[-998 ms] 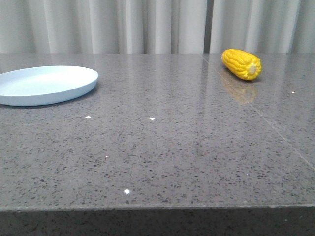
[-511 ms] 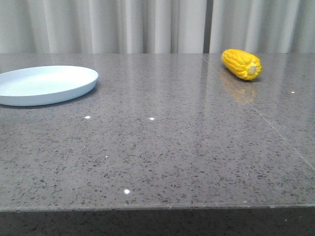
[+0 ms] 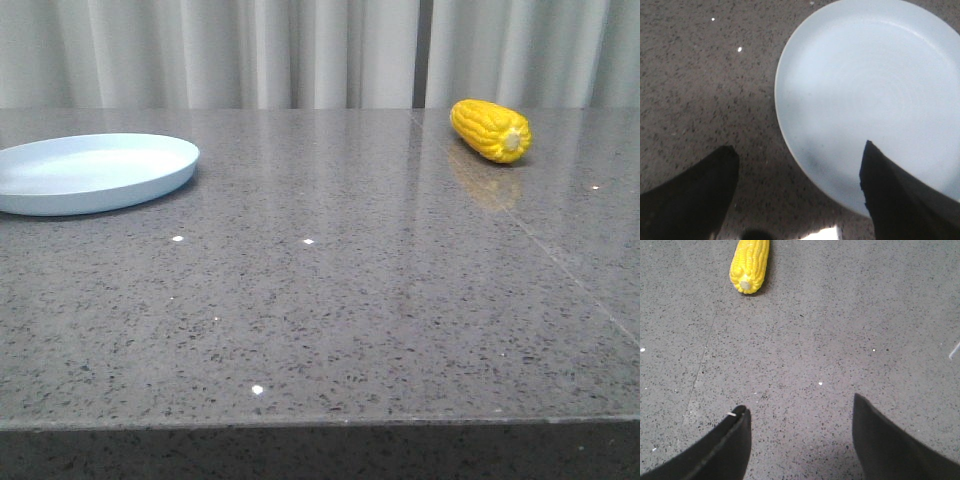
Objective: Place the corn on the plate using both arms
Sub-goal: 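Lower the left gripper to the rim of the pale blue plate and grasp it, then lift the plate with the left gripper and carry it toward the table center, then set the plate down, open the left gripper and withdraw it upward, then lower the right gripper over the yellow corn cob and grasp it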
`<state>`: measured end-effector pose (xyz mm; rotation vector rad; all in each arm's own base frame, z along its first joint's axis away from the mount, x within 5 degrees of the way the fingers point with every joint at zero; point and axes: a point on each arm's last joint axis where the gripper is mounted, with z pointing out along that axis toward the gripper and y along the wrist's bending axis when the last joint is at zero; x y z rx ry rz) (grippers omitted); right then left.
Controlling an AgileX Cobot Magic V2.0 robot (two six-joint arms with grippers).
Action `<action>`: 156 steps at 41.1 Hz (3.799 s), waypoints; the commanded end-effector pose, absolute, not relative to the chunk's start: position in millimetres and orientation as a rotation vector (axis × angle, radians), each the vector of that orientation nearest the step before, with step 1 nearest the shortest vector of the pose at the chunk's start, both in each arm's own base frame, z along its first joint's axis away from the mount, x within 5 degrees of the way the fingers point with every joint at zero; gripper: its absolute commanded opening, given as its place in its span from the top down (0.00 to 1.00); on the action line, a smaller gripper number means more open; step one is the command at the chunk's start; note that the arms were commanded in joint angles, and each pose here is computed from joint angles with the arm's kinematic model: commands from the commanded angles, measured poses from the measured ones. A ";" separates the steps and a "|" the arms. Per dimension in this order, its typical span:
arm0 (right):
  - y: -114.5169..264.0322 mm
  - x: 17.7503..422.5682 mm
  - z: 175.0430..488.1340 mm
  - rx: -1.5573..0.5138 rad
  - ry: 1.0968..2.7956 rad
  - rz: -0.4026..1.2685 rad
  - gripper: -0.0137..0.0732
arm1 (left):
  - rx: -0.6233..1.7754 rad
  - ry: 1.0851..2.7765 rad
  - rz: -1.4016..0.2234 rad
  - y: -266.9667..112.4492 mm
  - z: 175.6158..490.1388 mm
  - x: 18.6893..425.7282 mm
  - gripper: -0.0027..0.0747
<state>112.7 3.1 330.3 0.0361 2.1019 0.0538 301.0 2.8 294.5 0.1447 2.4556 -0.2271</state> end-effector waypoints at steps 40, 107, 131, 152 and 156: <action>1.7 116.2 343.7 0.018 2.017 0.026 0.30 | 0.091 2.472 -0.414 10.8 264.9 361.0 0.99; 1.7 116.2 343.7 0.018 2.017 0.026 0.30 | 0.439 2.359 -0.655 -169.5 313.2 371.5 0.55; 2.6 116.1 343.6 0.026 2.018 0.045 0.30 | 0.778 2.058 -0.307 -128.8 390.9 195.4 0.55; 17.8 179.9 360.8 -0.050 2.200 0.102 0.17 | 0.772 2.037 -0.311 -101.9 378.5 152.4 0.56; 25.6 205.1 369.9 -0.079 2.213 0.118 0.17 | 0.772 2.039 -0.310 -102.2 378.1 152.8 0.56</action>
